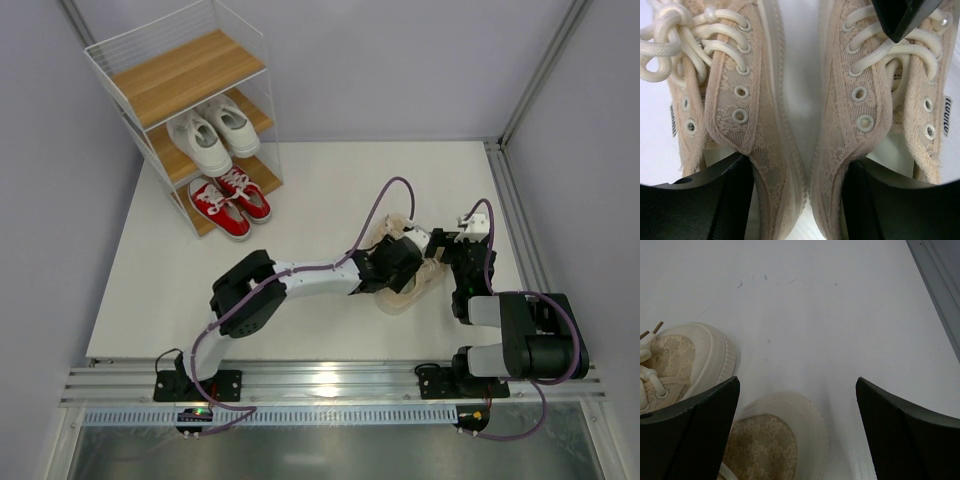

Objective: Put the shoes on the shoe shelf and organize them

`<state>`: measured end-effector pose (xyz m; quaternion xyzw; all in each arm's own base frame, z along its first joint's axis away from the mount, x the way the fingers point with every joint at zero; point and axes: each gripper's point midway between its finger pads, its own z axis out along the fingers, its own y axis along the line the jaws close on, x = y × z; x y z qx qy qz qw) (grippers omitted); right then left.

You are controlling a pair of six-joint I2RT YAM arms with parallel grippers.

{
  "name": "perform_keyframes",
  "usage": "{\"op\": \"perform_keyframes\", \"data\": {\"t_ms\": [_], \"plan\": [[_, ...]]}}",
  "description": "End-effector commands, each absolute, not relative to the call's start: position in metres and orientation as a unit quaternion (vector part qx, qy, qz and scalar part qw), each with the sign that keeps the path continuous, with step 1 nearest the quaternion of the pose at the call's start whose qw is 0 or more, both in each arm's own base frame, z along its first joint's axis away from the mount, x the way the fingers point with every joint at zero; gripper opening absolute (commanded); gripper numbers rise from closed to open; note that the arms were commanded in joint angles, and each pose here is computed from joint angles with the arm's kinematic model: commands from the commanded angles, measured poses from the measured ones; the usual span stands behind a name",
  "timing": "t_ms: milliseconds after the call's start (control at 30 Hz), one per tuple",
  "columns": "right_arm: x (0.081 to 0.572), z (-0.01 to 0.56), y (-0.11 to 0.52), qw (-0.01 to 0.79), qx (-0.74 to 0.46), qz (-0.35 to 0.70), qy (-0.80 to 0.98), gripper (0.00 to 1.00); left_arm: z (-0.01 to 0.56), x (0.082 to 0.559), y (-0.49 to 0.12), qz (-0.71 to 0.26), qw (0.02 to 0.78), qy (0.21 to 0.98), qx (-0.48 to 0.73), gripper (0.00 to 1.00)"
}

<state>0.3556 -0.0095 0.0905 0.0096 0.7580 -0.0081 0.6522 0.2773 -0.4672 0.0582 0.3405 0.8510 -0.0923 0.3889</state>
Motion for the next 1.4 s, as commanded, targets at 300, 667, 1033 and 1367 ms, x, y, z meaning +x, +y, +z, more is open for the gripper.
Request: {"op": "perform_keyframes", "data": {"t_ms": [300,667,1033,1367], "plan": [[0.367,0.118,-0.009,0.689,0.004,-0.008,0.724,0.97,0.045,0.283,-0.467,-0.151,0.394,0.845,0.329,0.0],[0.366,0.118,-0.009,0.689,0.004,-0.008,0.725,0.97,0.094,0.3,-0.33,0.094,0.462,0.874,0.117,0.0],[0.367,0.118,-0.009,0.689,0.004,-0.008,0.725,0.97,0.07,0.289,-0.272,0.14,0.461,0.872,-0.082,0.0],[0.367,0.118,-0.009,0.689,0.005,-0.008,0.724,0.97,0.075,0.286,-0.274,0.121,0.465,0.871,-0.1,0.4]]}}
